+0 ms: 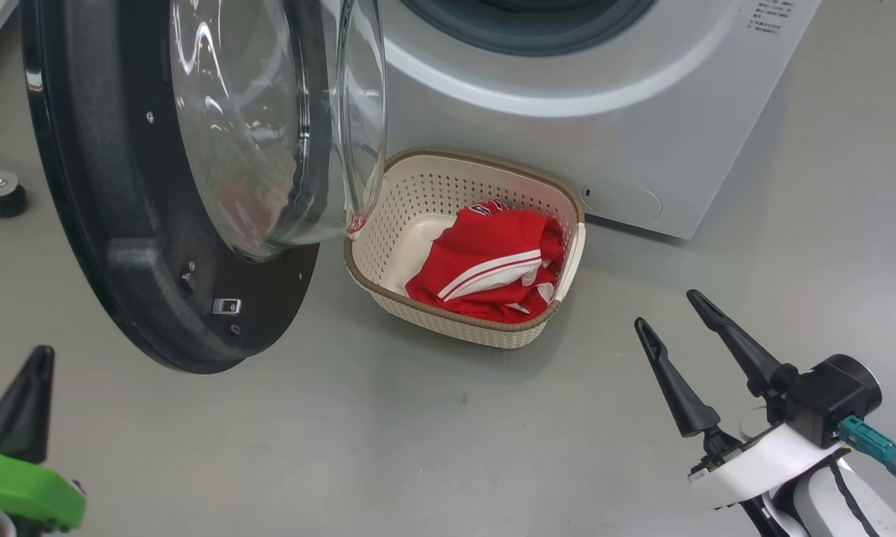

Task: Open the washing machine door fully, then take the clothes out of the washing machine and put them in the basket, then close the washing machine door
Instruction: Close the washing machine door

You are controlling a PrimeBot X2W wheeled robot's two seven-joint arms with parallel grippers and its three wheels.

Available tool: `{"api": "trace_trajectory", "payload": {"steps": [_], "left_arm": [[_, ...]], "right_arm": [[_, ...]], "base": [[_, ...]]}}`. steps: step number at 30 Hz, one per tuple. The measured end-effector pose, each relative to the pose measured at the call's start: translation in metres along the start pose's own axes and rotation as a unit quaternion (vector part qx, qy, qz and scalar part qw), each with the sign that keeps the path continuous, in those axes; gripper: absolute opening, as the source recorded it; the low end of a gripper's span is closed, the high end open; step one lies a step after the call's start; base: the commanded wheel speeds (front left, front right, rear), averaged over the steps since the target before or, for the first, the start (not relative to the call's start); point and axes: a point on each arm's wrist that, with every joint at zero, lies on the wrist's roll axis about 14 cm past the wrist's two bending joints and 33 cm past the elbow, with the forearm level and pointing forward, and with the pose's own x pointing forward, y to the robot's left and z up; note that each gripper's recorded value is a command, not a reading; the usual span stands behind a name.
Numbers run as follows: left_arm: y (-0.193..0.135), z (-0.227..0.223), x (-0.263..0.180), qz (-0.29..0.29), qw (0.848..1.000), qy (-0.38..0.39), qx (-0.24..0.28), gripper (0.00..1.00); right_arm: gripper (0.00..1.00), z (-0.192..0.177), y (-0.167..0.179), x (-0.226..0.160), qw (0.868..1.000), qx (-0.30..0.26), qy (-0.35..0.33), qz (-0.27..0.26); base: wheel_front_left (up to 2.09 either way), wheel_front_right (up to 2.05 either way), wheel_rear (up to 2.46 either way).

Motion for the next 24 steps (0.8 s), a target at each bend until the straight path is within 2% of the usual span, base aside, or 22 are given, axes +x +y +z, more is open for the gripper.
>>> {"api": "trace_trajectory", "payload": {"steps": [8, 11, 17, 20, 24], "left_arm": [[0.028, 0.054, 0.022, 0.018, 0.999, -0.031, -0.025, 0.00], [0.050, 0.072, 0.027, 0.040, 0.998, -0.028, -0.025, 0.00], [0.094, 0.073, 0.026, 0.104, 0.994, 0.017, -0.039, 0.00], [0.106, 0.067, 0.026, 0.123, 0.991, 0.044, -0.039, 0.00], [0.101, 0.076, 0.040, 0.124, 0.984, 0.021, -0.126, 0.00]], "right_arm": [[1.00, -0.003, 0.001, 0.000, 1.000, -0.005, 0.006, 0.007], [1.00, -0.005, 0.002, 0.000, 1.000, -0.004, 0.010, 0.010], [1.00, -0.010, 0.008, -0.001, 1.000, -0.002, 0.017, 0.020], [1.00, -0.012, 0.009, -0.003, 1.000, -0.001, 0.019, 0.020], [1.00, -0.012, 0.002, -0.006, 1.000, -0.001, 0.019, 0.010]], "base": [[0.00, 0.00, 0.00], [0.00, 0.00, 0.00], [0.00, 0.00, 0.00], [0.00, 0.00, 0.00], [0.00, 0.00, 0.00]]}}
